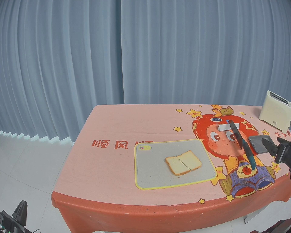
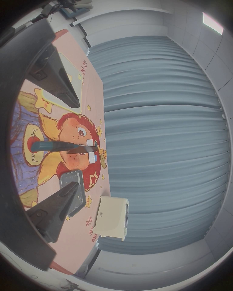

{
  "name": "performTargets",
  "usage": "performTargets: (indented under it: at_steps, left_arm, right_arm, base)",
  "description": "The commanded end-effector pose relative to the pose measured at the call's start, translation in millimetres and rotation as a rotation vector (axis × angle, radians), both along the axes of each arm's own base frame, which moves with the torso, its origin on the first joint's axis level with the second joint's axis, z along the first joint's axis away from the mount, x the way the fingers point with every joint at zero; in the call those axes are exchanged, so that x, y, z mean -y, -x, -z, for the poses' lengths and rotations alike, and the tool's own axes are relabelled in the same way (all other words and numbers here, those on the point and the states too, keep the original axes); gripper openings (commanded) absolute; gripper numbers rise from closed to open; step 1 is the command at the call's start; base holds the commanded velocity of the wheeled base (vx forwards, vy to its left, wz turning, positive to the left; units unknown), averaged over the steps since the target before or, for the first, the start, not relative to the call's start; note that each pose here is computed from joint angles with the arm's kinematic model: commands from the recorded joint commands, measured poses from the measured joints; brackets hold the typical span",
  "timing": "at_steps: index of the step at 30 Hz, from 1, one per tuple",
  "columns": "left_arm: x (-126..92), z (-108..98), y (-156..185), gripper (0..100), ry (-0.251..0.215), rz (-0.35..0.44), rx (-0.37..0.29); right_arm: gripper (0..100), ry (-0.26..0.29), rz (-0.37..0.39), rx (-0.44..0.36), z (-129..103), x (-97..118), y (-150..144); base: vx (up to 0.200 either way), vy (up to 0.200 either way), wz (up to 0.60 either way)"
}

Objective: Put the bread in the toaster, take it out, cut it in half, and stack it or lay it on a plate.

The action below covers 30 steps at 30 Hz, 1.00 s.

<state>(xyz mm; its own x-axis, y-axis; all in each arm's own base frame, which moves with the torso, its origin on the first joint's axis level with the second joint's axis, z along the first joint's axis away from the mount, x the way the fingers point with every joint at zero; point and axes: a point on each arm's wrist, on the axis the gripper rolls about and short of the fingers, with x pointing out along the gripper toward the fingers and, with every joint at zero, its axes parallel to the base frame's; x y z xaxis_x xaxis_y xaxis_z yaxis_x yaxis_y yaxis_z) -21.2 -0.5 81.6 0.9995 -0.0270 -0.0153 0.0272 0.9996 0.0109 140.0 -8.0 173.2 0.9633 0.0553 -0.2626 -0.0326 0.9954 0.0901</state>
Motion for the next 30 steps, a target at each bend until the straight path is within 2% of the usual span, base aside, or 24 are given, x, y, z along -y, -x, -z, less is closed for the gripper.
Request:
performTargets:
  at_steps: [1,3,5,25,28,29,30]
  left_arm:
    - [0.0,4.8,-1.3,0,0.001,0.001,-0.018]
    - [0.0,4.8,-1.3,0,0.001,0.001,-0.018]
    - [0.0,4.8,-1.3,0,0.001,0.001,-0.018]
    - [0.0,4.8,-1.3,0,0.001,0.001,-0.018]
    - [0.0,4.8,-1.3,0,0.001,0.001,-0.018]
    - [0.0,4.8,-1.3,0,0.001,0.001,-0.018]
    - [0.0,4.8,-1.3,0,0.000,-0.001,-0.018]
  right_arm:
    - [100,0.028,-0.042,0.020,8.4,-5.6,22.2]
    - [100,0.082,-0.095,-0.002,16.4,-9.8,23.7]
    - [100,0.094,-0.102,-0.014,18.9,-10.2,24.2]
    - [100,0.101,-0.123,0.032,12.9,-12.5,28.6]
    - [100,0.112,-0.192,0.061,9.3,-18.1,31.2]
    - [100,0.112,-0.192,0.061,9.3,-18.1,31.2]
    - [100,0.108,-0.283,0.084,6.9,-25.5,34.3]
  base:
    - [0.000,0.000,0.00]
    - [0.000,0.000,0.00]
    - [0.000,0.000,0.00]
    - [0.000,0.000,0.00]
    - [0.000,0.000,0.00]
    - [0.000,0.000,0.00]
    - [0.000,0.000,0.00]
